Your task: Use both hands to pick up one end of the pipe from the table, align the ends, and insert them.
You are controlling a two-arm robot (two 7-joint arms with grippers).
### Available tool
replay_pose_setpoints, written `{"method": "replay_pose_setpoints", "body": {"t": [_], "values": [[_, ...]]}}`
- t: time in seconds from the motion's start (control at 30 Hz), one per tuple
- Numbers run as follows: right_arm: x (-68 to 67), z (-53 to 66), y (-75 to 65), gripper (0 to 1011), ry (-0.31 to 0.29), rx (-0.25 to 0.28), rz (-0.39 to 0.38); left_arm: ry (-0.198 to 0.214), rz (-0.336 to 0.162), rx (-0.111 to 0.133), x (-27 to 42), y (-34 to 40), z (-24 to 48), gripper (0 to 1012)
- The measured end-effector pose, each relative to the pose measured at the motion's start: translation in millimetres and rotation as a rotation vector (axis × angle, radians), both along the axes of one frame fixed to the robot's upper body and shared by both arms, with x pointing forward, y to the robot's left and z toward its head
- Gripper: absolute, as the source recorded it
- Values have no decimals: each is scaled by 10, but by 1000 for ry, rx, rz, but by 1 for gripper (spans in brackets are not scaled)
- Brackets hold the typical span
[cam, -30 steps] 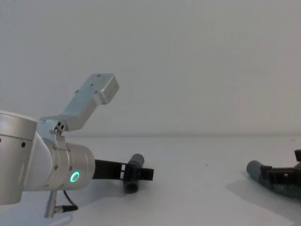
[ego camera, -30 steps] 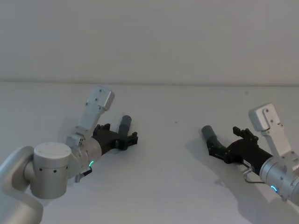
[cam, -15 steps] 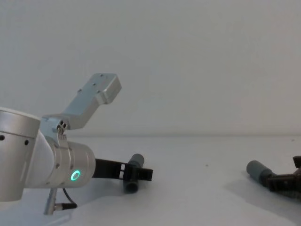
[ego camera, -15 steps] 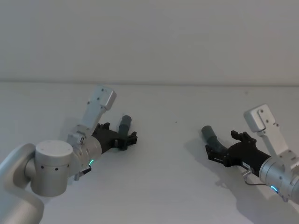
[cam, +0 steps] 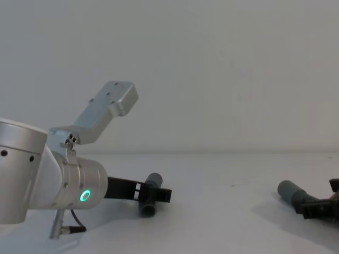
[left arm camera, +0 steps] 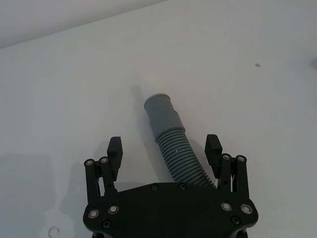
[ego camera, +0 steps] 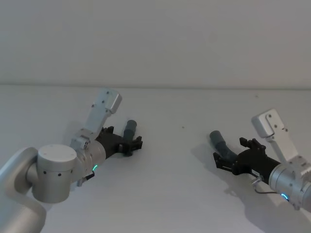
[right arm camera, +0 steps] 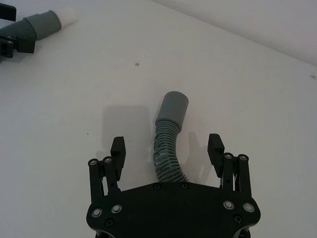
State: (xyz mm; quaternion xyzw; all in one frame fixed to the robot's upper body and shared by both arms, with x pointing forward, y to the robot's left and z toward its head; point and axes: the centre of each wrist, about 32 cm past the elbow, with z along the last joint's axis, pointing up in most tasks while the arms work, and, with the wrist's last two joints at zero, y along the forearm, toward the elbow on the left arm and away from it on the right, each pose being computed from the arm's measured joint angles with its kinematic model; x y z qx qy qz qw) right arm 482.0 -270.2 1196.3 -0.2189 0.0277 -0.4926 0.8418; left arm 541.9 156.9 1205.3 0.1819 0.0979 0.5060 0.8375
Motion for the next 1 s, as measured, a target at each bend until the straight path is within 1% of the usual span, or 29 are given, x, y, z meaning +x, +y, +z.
{"method": "replay_pose_setpoints", "body": {"t": [0.37,1.0], "values": [[-3,-33,36,1002,5,-13,7,-3,-1,4,4,-1,3,1001],[4,-60,78,1002,21,-17,6,-5,-1,6,7,-2,6,1001]]}}
